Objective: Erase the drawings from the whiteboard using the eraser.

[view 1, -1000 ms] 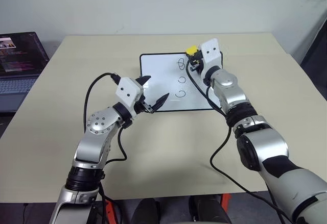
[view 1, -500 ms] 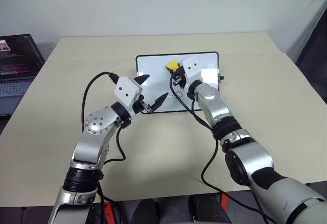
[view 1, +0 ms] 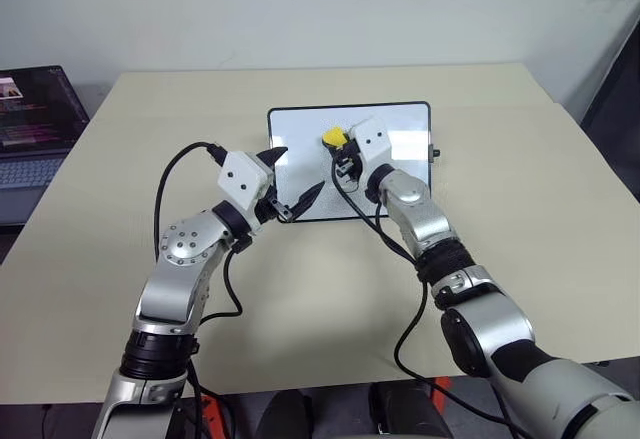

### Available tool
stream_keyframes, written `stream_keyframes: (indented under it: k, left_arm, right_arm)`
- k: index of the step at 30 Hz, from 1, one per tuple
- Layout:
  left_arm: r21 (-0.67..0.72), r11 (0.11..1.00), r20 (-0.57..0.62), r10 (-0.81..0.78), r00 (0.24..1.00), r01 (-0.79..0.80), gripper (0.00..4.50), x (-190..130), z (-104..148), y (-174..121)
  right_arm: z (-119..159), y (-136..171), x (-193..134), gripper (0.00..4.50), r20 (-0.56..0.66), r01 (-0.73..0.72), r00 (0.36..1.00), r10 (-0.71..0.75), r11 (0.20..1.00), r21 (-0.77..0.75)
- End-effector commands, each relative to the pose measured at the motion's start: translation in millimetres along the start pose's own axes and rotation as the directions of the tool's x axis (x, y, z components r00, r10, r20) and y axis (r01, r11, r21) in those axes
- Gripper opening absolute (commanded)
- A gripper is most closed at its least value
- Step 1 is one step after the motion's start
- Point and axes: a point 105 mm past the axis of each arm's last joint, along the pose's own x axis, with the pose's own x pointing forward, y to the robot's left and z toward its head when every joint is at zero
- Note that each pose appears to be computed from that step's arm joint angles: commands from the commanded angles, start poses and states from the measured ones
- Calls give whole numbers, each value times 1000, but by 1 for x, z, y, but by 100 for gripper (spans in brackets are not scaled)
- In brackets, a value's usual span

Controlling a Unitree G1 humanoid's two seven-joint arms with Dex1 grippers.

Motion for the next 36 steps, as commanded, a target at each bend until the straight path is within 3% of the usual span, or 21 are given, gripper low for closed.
stream_keyframes:
  k: [1, 10, 28, 36]
  left_arm:
    - [34, 999, 48, 13, 999, -15, 450, 1, 14, 2]
    - [28, 1000, 56, 1, 998, -2, 450, 6, 14, 1]
    - [26, 999, 55, -19, 998, 18, 450, 8, 14, -1]
    - [29, 999, 55, -18, 998, 16, 450, 7, 16, -1]
  right_arm:
    - [35, -8, -5, 124, 88, 4, 996, -3, 1000, -17]
    - [68, -13, -27, 124, 133, 8, 991, -6, 1000, -14]
    - [33, -74, -14, 124, 54, 185, 982, -181, 978, -97]
    - [29, -61, -5, 124, 57, 160, 986, -155, 983, -85]
